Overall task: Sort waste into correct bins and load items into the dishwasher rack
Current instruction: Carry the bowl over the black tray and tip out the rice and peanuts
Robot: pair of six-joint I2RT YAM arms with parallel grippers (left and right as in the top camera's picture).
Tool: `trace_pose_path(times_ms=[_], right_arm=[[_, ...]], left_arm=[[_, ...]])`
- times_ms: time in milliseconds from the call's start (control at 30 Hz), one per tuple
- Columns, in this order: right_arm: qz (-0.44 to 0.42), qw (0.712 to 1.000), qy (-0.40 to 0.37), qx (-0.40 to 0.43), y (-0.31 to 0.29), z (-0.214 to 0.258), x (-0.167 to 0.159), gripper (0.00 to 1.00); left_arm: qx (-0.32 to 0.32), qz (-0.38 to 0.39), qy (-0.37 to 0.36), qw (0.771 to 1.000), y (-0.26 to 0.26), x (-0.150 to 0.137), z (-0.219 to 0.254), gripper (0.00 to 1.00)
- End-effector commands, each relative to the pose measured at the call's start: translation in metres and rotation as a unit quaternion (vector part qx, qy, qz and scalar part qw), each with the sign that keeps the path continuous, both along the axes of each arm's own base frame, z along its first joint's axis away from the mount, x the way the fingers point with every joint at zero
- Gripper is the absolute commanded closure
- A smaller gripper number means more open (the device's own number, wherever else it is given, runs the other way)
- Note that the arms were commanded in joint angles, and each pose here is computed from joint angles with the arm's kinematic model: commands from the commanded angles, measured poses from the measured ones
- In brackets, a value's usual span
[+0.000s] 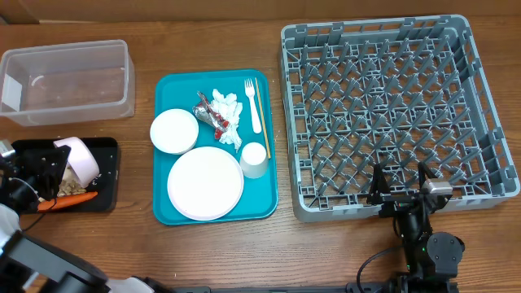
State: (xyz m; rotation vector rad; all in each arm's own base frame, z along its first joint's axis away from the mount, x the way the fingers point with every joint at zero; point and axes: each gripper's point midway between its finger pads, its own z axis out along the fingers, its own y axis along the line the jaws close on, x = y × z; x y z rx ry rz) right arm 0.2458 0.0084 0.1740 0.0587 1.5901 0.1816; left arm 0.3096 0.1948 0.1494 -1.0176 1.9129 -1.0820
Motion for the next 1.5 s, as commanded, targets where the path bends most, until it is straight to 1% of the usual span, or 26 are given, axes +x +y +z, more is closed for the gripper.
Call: trace_pose_path(times_ms=[0, 100, 267, 367, 433, 500, 567, 600, 667, 700, 800, 867, 967, 1067, 1133, 1233, 1333, 1400, 1467], right_arm=[[-0.004, 1.0, -0.002, -0.002, -0.002, -0.002, 0.0, 0.0], [-0.004, 1.0, -0.002, -0.002, -0.002, -0.002, 0.0, 0.0], [-0.004, 1.0, -0.002, -0.002, -0.002, -0.002, 0.0, 0.0], [-0.004, 1.0, -0.002, -0.002, -0.002, -0.002, 0.0, 0.0], [-0.004, 1.0, -0.002, -0.002, -0.002, -0.002, 0.0, 0.0], [-0.004, 1.0, -0.002, -0.002, -0.002, -0.002, 0.0, 0.0], [-0.004, 1.0, -0.002, -0.002, -0.002, -0.002, 0.0, 0.0], [-0.004, 1.0, -0.002, -0.002, -0.002, -0.002, 0.0, 0.0], [-0.004, 1.0, -0.002, -0.002, -0.002, -0.002, 0.0, 0.0], [-0.004, 1.0, -0.002, -0.002, -0.002, -0.002, 0.0, 0.0], [-0.004, 1.0, -0.002, -0.002, -0.002, -0.002, 0.0, 0.0], [-0.004, 1.0, -0.002, -0.002, -0.002, -0.002, 0.0, 0.0], [-0.004, 1.0, -0.002, -0.002, -0.002, -0.002, 0.0, 0.0], [-0.004, 1.0, -0.002, -0.002, -0.002, -0.002, 0.0, 0.0], [-0.004, 1.0, -0.002, -0.002, -0.002, -0.002, 0.0, 0.0], [-0.004, 1.0, -0.002, -0.002, -0.002, -0.002, 0.0, 0.0], [-0.004, 1.0, -0.002, -0.002, -0.002, -0.002, 0.0, 0.0], [-0.004, 1.0, -0.002, -0.002, -0.002, -0.002, 0.0, 0.0], [-0.004, 1.0, -0.002, -0.002, -0.002, -0.002, 0.0, 0.0]], left_arm=[[-0.065, -0.019, -0.049, 0.997, -0.004, 0.002, 0.004, 0.96], [-0.084, -0.023, -0.065, 0.994, -0.002, 0.001, 0.001, 0.96], [-0.087, -0.032, -0.103, 0.99, 0.0, -0.002, 0.01, 0.96], [-0.076, -0.014, -0.088, 0.993, 0.01, -0.004, 0.004, 0.96], [-0.091, -0.004, -0.084, 0.992, 0.014, -0.007, 0.005, 0.96], [-0.098, -0.009, -0.104, 0.99, 0.014, -0.008, 0.012, 0.96], [-0.1, -0.007, -0.107, 0.989, 0.016, -0.009, 0.014, 0.96], [-0.113, -0.006, -0.108, 0.988, 0.015, -0.009, 0.016, 0.96], [-0.144, -0.025, -0.144, 0.979, 0.008, -0.011, 0.032, 0.96], [-0.142, -0.029, -0.15, 0.978, 0.009, -0.01, 0.034, 0.96], [-0.133, -0.011, -0.12, 0.984, 0.013, -0.009, 0.023, 0.96], [-0.13, -0.006, -0.112, 0.985, 0.015, -0.009, 0.019, 0.96], [-0.147, -0.005, -0.11, 0.983, 0.013, -0.009, 0.021, 0.96], [-0.185, -0.008, -0.114, 0.976, 0.01, -0.01, 0.028, 0.96], [-0.173, -0.006, -0.113, 0.978, 0.013, -0.009, 0.026, 0.96], [-0.189, -0.01, -0.118, 0.975, 0.011, -0.01, 0.031, 0.96], [-0.166, -0.002, -0.11, 0.98, 0.016, -0.008, 0.025, 0.96], [-0.184, -0.013, -0.123, 0.975, 0.012, -0.009, 0.032, 0.96], [-0.167, -0.012, -0.124, 0.978, 0.015, -0.007, 0.031, 0.96]])
